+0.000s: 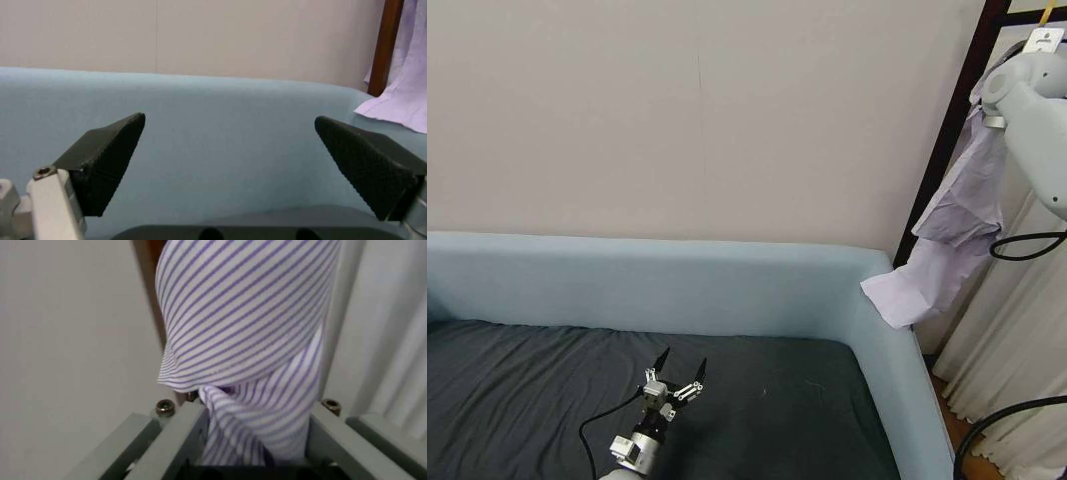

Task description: Pick up the clothes from the sofa and hang them on the clothes hanger.

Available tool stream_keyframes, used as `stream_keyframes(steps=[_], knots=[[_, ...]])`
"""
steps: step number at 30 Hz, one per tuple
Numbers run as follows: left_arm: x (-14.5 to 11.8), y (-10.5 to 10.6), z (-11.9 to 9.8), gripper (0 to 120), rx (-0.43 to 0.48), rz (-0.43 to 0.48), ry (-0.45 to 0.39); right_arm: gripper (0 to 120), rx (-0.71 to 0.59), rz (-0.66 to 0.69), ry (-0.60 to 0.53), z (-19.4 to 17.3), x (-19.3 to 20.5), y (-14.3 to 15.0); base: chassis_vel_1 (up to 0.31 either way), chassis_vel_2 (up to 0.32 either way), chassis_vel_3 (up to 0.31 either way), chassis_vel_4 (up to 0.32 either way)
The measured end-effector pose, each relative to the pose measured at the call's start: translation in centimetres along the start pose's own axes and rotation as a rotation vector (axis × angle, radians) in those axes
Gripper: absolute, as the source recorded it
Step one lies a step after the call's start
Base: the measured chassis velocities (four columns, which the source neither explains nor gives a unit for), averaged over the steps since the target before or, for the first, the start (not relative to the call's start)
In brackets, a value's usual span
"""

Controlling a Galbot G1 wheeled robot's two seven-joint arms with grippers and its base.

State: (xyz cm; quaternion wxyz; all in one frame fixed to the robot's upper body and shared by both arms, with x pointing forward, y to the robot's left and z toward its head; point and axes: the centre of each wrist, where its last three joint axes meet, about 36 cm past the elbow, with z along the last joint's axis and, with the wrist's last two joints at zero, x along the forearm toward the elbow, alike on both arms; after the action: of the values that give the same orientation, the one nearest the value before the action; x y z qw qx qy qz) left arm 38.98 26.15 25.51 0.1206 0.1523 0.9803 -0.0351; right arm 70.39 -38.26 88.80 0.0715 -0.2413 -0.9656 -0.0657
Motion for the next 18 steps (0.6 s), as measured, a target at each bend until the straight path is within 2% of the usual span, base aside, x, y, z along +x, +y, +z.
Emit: stream_keyframes(steps=[1, 4, 6, 7, 11, 12, 17, 18], knots=[[0.0, 0.0, 0.0, 100, 0.000, 0.000, 0.000, 7, 0.000, 0.000, 0.000, 0.0, 0.0, 0.0, 0.000, 0.000, 0.000, 0.000], [0.6, 0.2, 0.1, 100, -0.003, -0.005, 0.005, 22, 0.042, -0.036, -0.072, 1.0, 1.8, 0.0, 0.000, 0.000, 0.000, 0.000], [0.9, 0.2, 0.1, 100, -0.003, -0.006, 0.008, 30, 0.095, -0.052, -0.144, 1.8, 4.3, 0.3, 0.000, 0.000, 0.000, 0.000], [0.9, 0.2, 0.1, 100, -0.003, -0.006, 0.008, 30, 0.095, -0.052, -0.144, 1.8, 4.3, 0.3, 0.000, 0.000, 0.000, 0.000], [1.6, -0.1, 0.2, 100, -0.006, -0.005, 0.016, 47, 0.167, -0.137, -0.239, 4.2, 9.9, -0.1, 0.000, 0.000, 0.000, 0.000], [1.6, -0.1, 0.2, 100, -0.006, -0.005, 0.016, 47, 0.167, -0.137, -0.239, 4.2, 9.9, -0.1, 0.000, 0.000, 0.000, 0.000], [2.6, -0.5, 0.1, 100, 0.012, -0.032, 0.008, 71, 0.158, -0.372, -0.385, 9.6, 16.2, -1.8, 0.000, 0.000, 0.000, 0.000], [2.6, -0.5, 0.1, 100, 0.012, -0.032, 0.008, 71, 0.158, -0.372, -0.385, 9.6, 16.2, -1.8, 0.000, 0.000, 0.000, 0.000]])
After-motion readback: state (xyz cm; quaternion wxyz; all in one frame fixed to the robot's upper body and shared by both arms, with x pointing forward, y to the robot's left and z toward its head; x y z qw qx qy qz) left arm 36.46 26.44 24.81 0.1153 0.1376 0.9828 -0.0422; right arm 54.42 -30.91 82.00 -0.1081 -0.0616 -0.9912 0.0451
